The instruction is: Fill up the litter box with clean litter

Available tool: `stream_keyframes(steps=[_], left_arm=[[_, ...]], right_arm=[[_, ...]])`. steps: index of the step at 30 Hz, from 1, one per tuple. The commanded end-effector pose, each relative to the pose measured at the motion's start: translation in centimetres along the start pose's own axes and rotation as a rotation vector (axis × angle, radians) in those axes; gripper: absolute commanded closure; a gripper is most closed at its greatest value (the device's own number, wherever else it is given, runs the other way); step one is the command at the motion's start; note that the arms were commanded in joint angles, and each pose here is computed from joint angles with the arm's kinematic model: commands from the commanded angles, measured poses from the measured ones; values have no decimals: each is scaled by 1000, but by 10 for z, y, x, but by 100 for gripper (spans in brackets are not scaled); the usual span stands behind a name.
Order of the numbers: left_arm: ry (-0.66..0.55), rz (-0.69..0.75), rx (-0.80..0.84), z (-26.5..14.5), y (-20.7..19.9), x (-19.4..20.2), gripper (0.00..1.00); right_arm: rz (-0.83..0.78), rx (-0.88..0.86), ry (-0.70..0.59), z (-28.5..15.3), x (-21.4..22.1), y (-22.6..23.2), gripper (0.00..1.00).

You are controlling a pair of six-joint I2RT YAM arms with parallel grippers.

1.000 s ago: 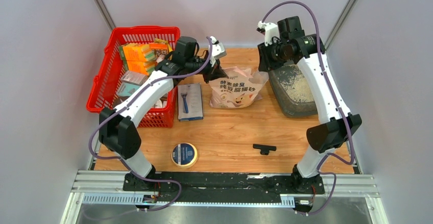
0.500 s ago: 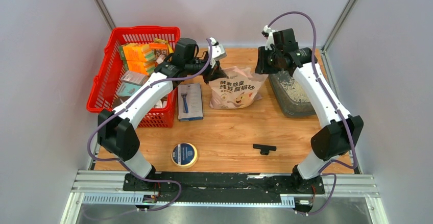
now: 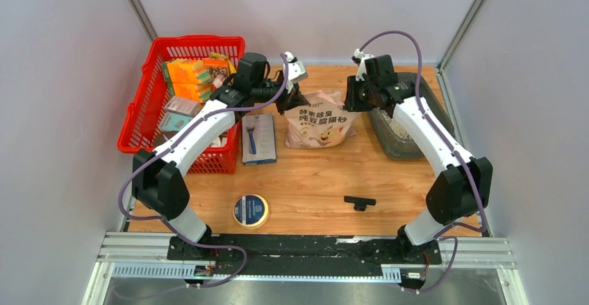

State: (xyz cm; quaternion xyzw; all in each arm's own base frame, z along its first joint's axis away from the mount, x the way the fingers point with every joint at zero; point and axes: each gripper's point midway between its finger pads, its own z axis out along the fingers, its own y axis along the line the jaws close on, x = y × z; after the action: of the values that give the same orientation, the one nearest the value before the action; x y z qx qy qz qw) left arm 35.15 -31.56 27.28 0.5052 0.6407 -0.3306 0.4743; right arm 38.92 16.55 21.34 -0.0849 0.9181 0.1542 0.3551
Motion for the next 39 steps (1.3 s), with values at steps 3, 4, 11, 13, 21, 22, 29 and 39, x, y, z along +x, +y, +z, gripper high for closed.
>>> stream_keyframes(steps=[3,4,11,13,21,22,29,39], left_arm=[[-140,98,-6,-16,-6,-52,100],[-140,97,-4,-15,-6,-52,100],[-124,119,-1,-10,0,-50,100],[-113,121,1,-8,1,-48,100],[-82,106,-13,-6,6,-40,100],[-77,107,-18,-5,6,-39,100],[-44,98,-39,-7,10,-36,100],[13,160,-77,-8,25,-37,100]], right_arm=[[-6,49,65,19,28,-17,100],[-10,35,72,22,29,-16,100],[45,-221,209,32,46,15,100],[71,-283,243,33,50,20,100],[326,-486,211,22,16,32,100],[374,-493,194,22,8,28,100],[575,-582,64,6,-50,4,100],[669,-747,36,-24,-55,-29,100]])
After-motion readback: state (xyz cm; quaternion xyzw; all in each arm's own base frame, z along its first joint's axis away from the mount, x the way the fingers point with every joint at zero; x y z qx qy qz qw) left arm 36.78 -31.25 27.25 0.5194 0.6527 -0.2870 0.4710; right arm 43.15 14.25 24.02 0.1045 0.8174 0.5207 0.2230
